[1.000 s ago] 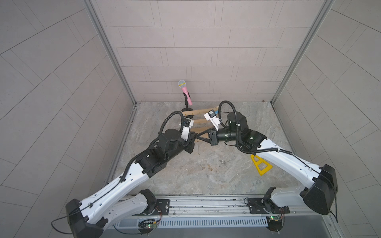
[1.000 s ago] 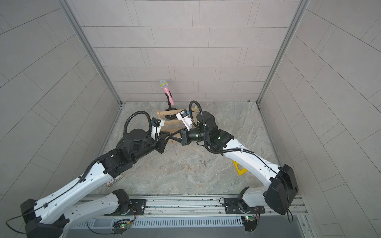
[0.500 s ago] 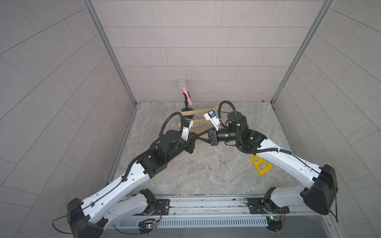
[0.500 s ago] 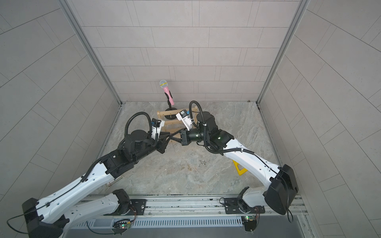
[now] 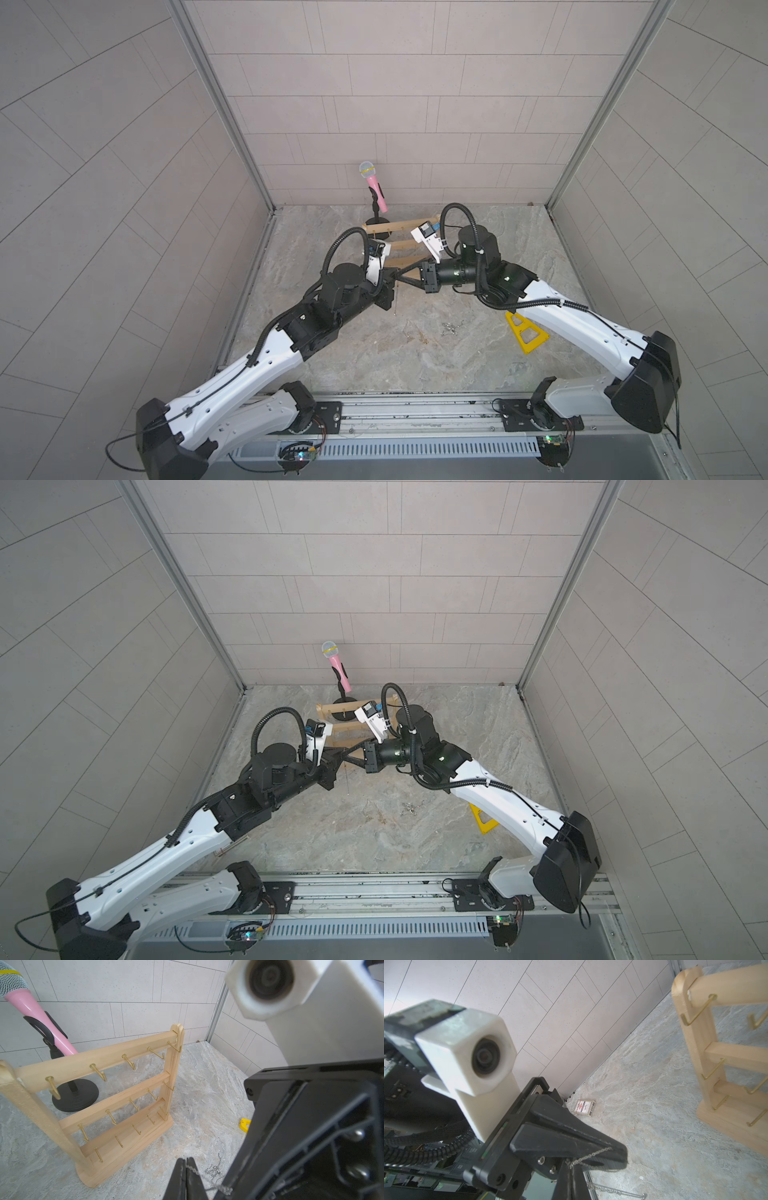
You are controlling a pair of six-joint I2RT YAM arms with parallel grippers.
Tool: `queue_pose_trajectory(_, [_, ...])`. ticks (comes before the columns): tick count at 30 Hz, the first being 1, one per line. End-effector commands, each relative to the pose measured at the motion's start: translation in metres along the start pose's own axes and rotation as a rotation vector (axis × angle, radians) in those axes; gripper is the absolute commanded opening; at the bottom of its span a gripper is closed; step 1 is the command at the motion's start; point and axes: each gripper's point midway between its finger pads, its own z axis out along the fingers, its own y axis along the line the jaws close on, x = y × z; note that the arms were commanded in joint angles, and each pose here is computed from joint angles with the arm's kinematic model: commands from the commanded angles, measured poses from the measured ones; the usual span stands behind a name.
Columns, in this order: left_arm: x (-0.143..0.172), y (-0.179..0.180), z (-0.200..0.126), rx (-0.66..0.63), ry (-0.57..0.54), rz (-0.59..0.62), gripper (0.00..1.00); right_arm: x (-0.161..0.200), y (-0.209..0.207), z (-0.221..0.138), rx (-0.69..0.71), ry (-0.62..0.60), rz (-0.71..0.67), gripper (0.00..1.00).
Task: Hang the necklace on the jewelry display stand
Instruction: Pick up the necklace from the center of the board.
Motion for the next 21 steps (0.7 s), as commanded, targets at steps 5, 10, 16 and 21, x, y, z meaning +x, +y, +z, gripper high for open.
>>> queue_pose_trajectory(5, [-0.015, 0.009, -0.013, -0.049, -0.092, -0.019, 0.00, -0.001, 0.005, 0.000, -0.018, -0.010, -0.008, 0.00])
queue_pose_trajectory(10, [-0.022, 0.015, -0.021, -0.080, -0.138, -0.036, 0.00, 0.000, 0.003, 0.001, -0.017, -0.008, -0.003, 0.00])
queue_pose_trajectory(16, [-0.024, 0.016, -0.023, -0.083, -0.151, -0.042, 0.00, 0.000, 0.003, 0.001, -0.022, -0.010, 0.003, 0.00])
queue_pose_trajectory(21, [-0.028, 0.018, -0.025, -0.092, -0.174, -0.049, 0.00, 0.001, 0.004, 0.004, -0.048, -0.011, 0.015, 0.00])
